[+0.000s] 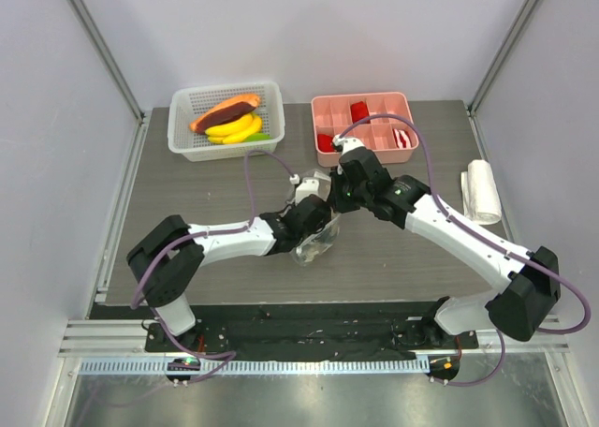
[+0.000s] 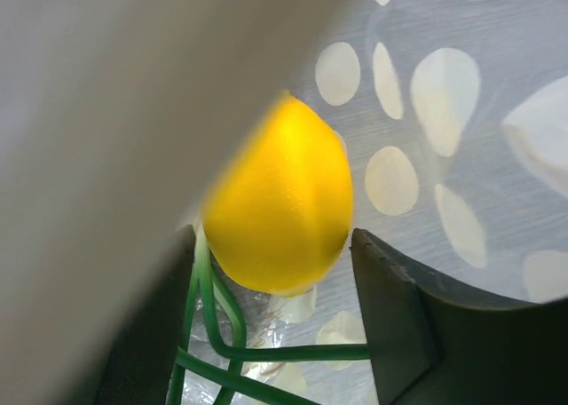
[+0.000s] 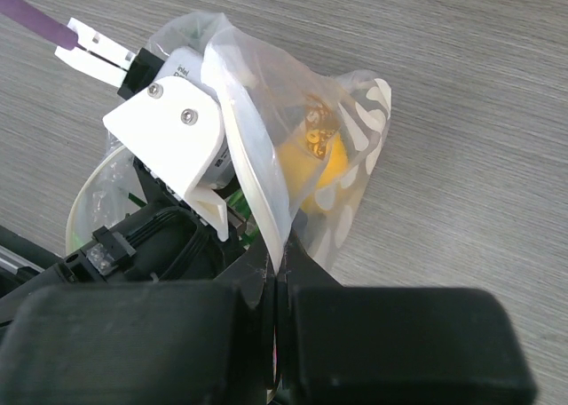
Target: Open the zip-top bag and remove the fake food
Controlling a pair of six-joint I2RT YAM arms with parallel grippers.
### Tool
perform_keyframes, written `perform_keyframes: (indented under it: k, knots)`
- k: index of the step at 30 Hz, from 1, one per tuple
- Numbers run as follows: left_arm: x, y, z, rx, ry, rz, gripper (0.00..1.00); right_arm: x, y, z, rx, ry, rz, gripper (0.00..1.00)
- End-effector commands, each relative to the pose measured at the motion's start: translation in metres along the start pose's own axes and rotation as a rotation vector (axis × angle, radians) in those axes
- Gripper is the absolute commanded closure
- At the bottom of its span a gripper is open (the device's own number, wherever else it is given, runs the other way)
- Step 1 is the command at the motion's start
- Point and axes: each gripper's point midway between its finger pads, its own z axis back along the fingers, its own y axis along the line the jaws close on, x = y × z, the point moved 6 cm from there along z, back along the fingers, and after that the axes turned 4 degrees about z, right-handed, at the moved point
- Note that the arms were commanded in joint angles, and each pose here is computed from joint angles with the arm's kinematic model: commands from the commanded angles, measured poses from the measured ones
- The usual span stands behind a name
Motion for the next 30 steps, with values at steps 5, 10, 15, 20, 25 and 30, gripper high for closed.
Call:
perform_keyframes:
  k: [5,10,15,20,25,30]
  knots:
    - [0.011,-0.007,-0.016,-0.035,-0.096,-0.013,0.26,0.008,0.001,0.011,0.018,-0.052,0.000,0.99]
    - [0.008,-0.006,-0.029,-0.029,-0.111,-0.055,0.29,0.007,0.000,0.011,0.017,-0.051,0.002,0.99]
    - [0.004,0.000,-0.040,-0.014,-0.119,-0.063,0.50,0.008,0.000,0.013,0.015,-0.056,0.000,0.99]
    - [0.023,-0.004,-0.023,-0.026,-0.169,-0.097,0.75,0.007,-0.004,0.015,-0.006,-0.062,0.003,0.99]
    - [0.039,-0.009,0.008,-0.045,-0.191,-0.120,0.95,0.009,-0.007,0.015,-0.038,-0.075,-0.005,0.99]
    - [0.050,-0.010,0.045,-0.077,-0.160,-0.127,1.00,0.012,-0.015,0.016,-0.081,-0.090,-0.021,0.99]
